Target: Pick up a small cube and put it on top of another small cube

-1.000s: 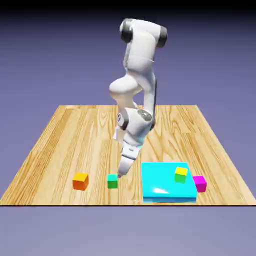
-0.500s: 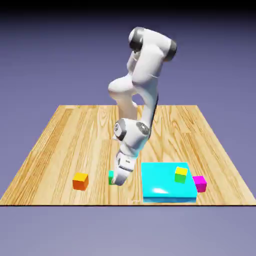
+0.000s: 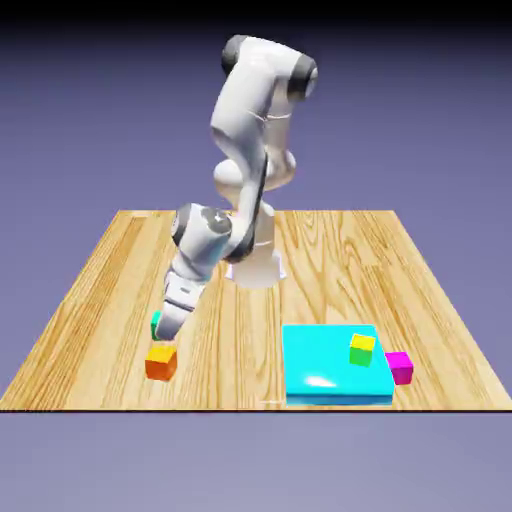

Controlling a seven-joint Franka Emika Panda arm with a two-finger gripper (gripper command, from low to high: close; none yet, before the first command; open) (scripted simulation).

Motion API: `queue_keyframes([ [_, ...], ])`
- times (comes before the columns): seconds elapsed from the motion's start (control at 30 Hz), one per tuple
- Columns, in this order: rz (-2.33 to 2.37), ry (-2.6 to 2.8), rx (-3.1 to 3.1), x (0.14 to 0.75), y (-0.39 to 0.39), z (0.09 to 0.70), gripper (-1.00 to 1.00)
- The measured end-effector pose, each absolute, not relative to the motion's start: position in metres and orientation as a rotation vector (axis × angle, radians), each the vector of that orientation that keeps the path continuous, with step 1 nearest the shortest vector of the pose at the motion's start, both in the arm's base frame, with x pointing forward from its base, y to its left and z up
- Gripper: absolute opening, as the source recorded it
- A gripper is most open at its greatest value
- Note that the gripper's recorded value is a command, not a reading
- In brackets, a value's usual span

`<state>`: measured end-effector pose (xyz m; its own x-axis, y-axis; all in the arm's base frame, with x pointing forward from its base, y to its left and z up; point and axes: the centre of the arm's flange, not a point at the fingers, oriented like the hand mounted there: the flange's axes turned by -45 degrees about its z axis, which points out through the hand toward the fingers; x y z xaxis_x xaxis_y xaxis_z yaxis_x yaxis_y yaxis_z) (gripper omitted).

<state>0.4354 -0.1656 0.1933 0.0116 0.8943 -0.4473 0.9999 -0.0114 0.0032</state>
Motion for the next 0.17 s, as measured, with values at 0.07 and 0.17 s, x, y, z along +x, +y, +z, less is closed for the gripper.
queue_keyframes([
  [0.07,-0.462,1.955,1.981,0.433,-0.172,0.173,-1.0],
  [0.17,-0.46,1.956,1.982,0.433,-0.173,0.167,1.0],
])
